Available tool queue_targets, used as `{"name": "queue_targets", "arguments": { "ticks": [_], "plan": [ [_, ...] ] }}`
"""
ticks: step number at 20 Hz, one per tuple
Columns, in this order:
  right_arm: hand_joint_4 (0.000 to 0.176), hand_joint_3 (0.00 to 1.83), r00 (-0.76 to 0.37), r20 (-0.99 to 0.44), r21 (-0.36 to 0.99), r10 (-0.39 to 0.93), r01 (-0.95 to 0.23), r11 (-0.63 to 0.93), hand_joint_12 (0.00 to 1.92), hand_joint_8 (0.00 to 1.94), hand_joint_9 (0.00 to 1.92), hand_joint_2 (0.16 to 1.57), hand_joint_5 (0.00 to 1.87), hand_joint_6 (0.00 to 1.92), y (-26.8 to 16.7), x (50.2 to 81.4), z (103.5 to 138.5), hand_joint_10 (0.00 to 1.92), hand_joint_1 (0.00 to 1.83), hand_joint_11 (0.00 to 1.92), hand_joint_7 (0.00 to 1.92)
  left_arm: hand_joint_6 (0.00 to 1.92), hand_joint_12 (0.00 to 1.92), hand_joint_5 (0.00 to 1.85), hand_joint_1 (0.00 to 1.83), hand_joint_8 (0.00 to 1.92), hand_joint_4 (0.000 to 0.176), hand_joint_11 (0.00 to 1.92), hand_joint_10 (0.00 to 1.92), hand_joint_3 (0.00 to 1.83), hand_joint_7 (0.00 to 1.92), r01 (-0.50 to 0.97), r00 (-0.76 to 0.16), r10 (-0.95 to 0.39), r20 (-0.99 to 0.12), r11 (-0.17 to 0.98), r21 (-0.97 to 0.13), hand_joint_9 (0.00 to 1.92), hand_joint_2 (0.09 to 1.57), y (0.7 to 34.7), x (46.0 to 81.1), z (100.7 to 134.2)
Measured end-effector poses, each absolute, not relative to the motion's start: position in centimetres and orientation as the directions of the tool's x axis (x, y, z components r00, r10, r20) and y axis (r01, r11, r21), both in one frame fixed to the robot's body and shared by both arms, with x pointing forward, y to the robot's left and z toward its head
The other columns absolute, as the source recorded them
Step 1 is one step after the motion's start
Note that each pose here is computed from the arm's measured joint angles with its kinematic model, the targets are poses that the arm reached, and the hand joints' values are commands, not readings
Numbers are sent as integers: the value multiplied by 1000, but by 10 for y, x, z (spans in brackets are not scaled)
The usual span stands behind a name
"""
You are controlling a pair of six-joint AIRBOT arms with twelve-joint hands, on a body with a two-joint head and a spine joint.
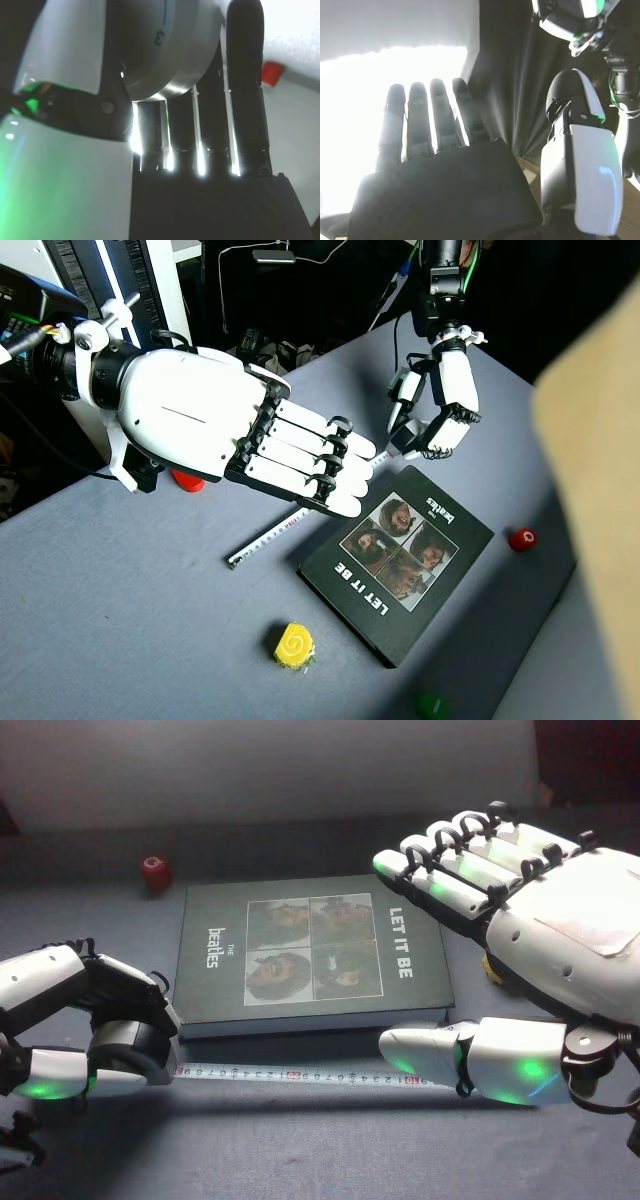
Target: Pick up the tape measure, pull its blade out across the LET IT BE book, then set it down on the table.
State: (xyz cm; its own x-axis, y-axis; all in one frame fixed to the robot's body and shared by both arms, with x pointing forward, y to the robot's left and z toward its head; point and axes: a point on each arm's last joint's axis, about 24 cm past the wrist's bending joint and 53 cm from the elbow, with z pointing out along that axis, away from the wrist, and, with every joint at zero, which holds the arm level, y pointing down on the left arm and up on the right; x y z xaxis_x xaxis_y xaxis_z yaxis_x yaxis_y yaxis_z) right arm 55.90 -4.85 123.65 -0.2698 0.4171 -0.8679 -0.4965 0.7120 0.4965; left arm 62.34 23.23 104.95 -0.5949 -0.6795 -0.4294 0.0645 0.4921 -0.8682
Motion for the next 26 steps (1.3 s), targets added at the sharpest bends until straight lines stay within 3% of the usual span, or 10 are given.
{"name": "queue_targets", "arguments": {
  "ticks": [3, 4, 5, 6, 14, 19, 22, 26],
  "plan": [
    [0, 1, -270, -868, 496, 417, -497, 712, 90, 0, 0, 1074, 0, 0, -48, 559, 1236, 0, 47, 0, 0, 981, 996, 919, 1372, 862, 0, 749, 1254, 1, 1045, 67, -590, -681, -434, 494, -867, 873, 1112, 233, 625, 1050],
    [0, 2, -270, -868, 496, 417, -497, 712, 93, 0, 0, 1075, 0, 0, -48, 559, 1236, 0, 47, 0, 0, 442, 889, 820, 1107, 410, 0, 603, 352, 2, 871, 66, -590, -681, -434, 495, -866, 828, 1132, 233, 625, 1049],
    [0, 2, -270, -868, 496, 417, -497, 712, 93, 0, 0, 1075, 0, 0, -48, 559, 1236, 0, 47, 0, 0, 442, 889, 820, 1107, 410, 0, 603, 352, 2, 871, 70, -594, -675, -437, 499, -864, 828, 1132, 232, 625, 1048],
    [0, 2, -270, -868, 497, 417, -496, 712, 94, 0, 0, 1075, 0, 0, -49, 559, 1236, 0, 47, 0, 0, 41, 770, 781, 967, 35, 0, 501, 53, 0, 791, 67, -594, -677, -435, 497, -865, 774, 1084, 231, 625, 1047],
    [0, 1, -269, -868, 496, 417, -497, 712, 95, 0, 0, 1074, 0, 0, -48, 559, 1237, 0, 47, 0, 0, 0, 697, 585, 596, 0, 0, 280, 0, 0, 569, 78, -594, -675, -437, 493, -867, 549, 1059, 228, 626, 1051],
    [0, 1, -270, -868, 496, 417, -496, 713, 95, 0, 0, 1074, 0, 0, -49, 559, 1236, 0, 47, 0, 0, 0, 749, 258, 246, 0, 0, 3, 0, 0, 203, 102, -548, -682, -485, 521, -847, 183, 1004, 246, 647, 1074],
    [0, 1, -270, -868, 496, 417, -496, 713, 95, 0, 0, 1074, 0, 0, -49, 559, 1236, 0, 47, 0, 0, 0, 697, 224, 199, 2, 0, 0, 3, 1, 186, 116, -504, -698, -509, 529, -841, 166, 1009, 255, 664, 1096],
    [0, 1, -271, -868, 496, 415, -496, 713, 95, 0, 0, 1076, 0, 0, -49, 559, 1236, 0, 46, 0, 0, 2, 755, 235, 220, 3, 0, 0, 5, 1, 215, 147, -518, -648, -558, 575, -805, 201, 1014, 238, 671, 1113]
  ]
}}
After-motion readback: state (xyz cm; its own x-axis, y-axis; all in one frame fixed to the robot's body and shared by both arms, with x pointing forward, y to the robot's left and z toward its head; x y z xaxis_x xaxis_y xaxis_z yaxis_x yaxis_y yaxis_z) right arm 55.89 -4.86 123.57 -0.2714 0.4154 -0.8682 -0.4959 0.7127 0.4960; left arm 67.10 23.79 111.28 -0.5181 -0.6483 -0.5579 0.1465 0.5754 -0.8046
